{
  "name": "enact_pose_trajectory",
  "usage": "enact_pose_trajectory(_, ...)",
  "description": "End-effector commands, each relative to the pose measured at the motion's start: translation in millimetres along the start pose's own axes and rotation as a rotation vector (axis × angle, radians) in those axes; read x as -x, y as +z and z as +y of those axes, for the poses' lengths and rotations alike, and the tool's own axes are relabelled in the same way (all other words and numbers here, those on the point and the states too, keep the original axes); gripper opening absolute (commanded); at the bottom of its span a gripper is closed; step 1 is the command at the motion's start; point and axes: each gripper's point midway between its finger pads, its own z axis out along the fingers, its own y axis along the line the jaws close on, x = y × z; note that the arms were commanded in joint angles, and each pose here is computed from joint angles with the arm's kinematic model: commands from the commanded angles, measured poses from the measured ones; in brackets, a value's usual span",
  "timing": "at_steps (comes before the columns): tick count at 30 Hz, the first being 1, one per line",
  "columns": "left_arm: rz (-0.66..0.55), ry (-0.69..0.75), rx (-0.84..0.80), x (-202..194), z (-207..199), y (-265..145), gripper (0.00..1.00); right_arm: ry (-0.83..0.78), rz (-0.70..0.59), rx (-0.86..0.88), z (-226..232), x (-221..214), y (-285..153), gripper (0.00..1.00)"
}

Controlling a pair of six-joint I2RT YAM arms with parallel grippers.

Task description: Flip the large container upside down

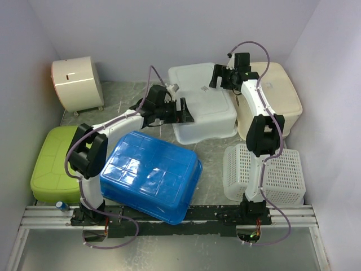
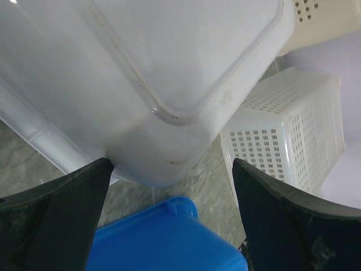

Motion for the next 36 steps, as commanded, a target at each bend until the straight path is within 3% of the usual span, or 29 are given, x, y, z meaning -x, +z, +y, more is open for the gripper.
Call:
enact_pose_trajectory(1, 0.07, 0.101, -0.168, -33.9, -54.3, 9.8, 0.99, -0.035, 0.041, 0.344, 84.0, -10.4, -4.1, 1.0)
enact_pose_trajectory(7, 0.096, 0.135, -0.146, -47.5, -62.1, -15.7, 0.99, -0.104, 0.095, 0.457, 125.7, -30.6, -4.5, 1.0)
enact_pose_trajectory(11, 0.06, 0.166, -0.083, -41.6, -64.3, -50.0, 0.99, -0.155, 0.103, 0.423, 134.6, -28.8, -8.7, 1.0)
enact_pose_trajectory(18, -0.024, 0.18, 0.015, -18.9, -67.1, -84.6, 0.99, -0.134, -0.112, 0.007, 67.7, 23.2, -41.2, 1.0)
enact_pose_trajectory(21, -0.052, 0.162, 0.051, -9.2, -62.4, -87.5, 0.99, -0.078, -0.129, -0.109, 32.0, 27.0, -45.4, 1.0)
enact_pose_trajectory(28, -0.052, 0.111, 0.081, -2.4, -48.7, -80.5, 0.99, -0.028, -0.081, -0.168, -1.1, 17.4, -40.7, 1.0)
enact_pose_trajectory(36, -0.051, 0.079, 0.072, -4.2, -27.2, -70.4, 0.99, -0.015, -0.027, -0.056, -5.5, 3.3, -22.6, 1.0)
